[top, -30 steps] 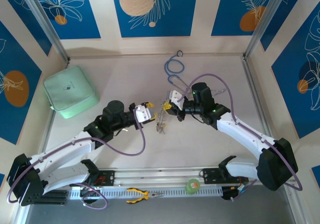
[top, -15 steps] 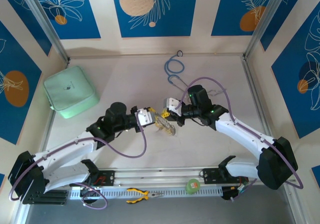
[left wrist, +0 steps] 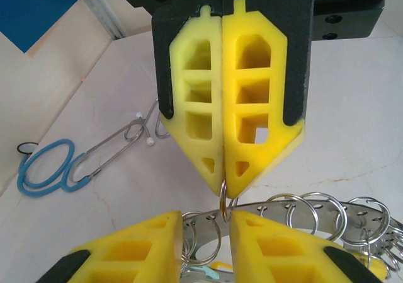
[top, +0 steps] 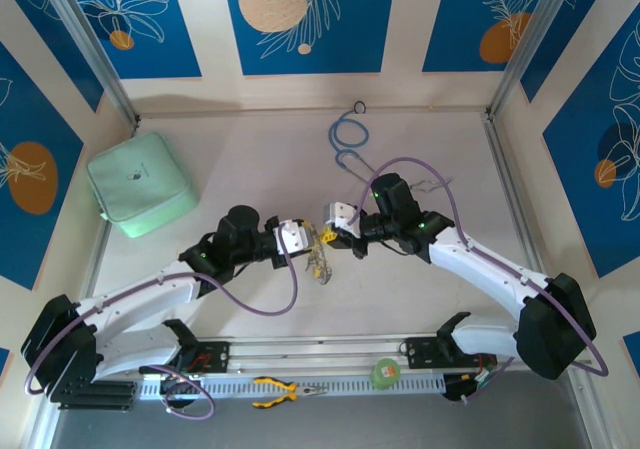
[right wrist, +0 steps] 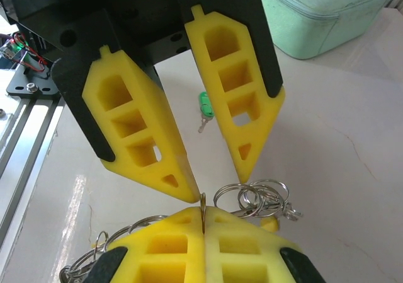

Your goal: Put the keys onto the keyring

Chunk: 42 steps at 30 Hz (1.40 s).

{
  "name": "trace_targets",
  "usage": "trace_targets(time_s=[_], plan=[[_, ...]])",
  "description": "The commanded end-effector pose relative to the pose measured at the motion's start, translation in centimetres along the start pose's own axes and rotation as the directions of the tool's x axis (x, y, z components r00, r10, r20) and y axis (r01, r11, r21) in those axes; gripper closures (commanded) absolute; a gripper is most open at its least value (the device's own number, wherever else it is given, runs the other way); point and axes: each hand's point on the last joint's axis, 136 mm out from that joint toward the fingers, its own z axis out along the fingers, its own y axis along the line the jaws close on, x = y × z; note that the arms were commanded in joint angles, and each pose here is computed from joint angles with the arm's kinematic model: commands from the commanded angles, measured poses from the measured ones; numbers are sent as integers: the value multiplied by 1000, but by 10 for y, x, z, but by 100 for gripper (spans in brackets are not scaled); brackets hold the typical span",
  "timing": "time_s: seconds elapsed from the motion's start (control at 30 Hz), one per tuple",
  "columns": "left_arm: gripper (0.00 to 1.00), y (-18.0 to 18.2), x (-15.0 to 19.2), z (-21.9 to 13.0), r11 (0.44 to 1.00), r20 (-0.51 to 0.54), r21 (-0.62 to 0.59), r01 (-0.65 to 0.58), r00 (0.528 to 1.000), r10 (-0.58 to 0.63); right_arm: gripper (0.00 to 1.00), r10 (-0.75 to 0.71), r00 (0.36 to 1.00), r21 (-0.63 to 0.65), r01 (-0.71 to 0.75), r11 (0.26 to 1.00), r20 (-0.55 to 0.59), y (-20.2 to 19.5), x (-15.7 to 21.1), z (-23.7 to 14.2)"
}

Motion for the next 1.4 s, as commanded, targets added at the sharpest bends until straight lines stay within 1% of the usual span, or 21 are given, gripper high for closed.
trace_targets(time_s=[0.0, 0.1, 0.27, 0.37, 0.57, 0.67, 0.73, 0.8, 0.83, 0.87, 0.97, 1.0, 1.07, 1.13, 1.2, 1.27, 1.37], plan=[[73, -10, 4, 2, 998, -5, 54, 26, 1000, -26, 100, -51, 997, -15, 52, 999, 54, -1, -24, -3], [74, -12, 5, 2, 997, -11, 69, 28, 1000, -28, 100, -54, 997, -24, 56, 998, 61, 1, -26, -2], [81, -12, 2, 3, 997, -3, 72, 27, 1000, -27, 100, -55, 996, -41, 58, 997, 70, 4, -28, 0], [83, -12, 0, 2, 997, 5, 75, 22, 1000, -22, 100, -56, 996, -50, 60, 997, 72, 5, -29, 1], [81, -12, -8, -1, 997, 38, 75, 18, 999, -21, 100, -56, 997, -66, 59, 996, 46, 7, -23, 6], [82, -13, -12, -2, 997, 62, 80, 19, 998, -24, 100, -60, 997, -73, 62, 995, 39, 8, -22, 8], [87, -14, -13, -3, 996, 71, 82, 21, 997, -27, 100, -59, 998, -78, 62, 995, 35, 9, -22, 9], [97, -14, -14, -4, 996, 74, 81, 22, 997, -28, 100, -53, 998, -69, 55, 996, 30, 7, -22, 9], [100, -13, -13, -4, 997, 73, 76, 29, 997, -35, 100, -50, 998, -57, 51, 997, 27, 5, -22, 9], [100, -13, -13, -5, 997, 70, 71, 41, 996, -46, 95, -43, 999, -44, 44, 998, 27, 2, -23, 8], [100, -4, -11, -7, 992, 44, 25, 123, 991, -124, 69, -3, 998, 9, 3, 1000, 55, -8, -28, -4], [100, 0, -9, -8, 986, 32, 2, 166, 986, -166, 66, 11, 997, 25, -13, 1000, 71, -11, -31, -9], [100, 11, -4, -9, 956, 3, -59, 286, 958, -287, 63, 35, 995, 56, -41, 998, 99, -16, -37, -21], [100, 18, 1, -11, 909, -23, -108, 402, 913, -407, 60, 52, 993, 83, -61, 995, 106, -19, -41, -29], [100, 25, 8, -13, 840, -55, -170, 515, 846, -530, 60, 58, 992, 89, -68, 994, 108, -16, -44, -35], [100, 32, 17, -18, 746, -84, -247, 618, 753, -652, 60, 68, 991, 73, -77, 994, 117, -7, -51, -41], [100, 34, 19, -24, 635, -100, -299, 712, 639, -763, 62, 86, 988, 66, -95, 993, 125, 3, -59, -47]])
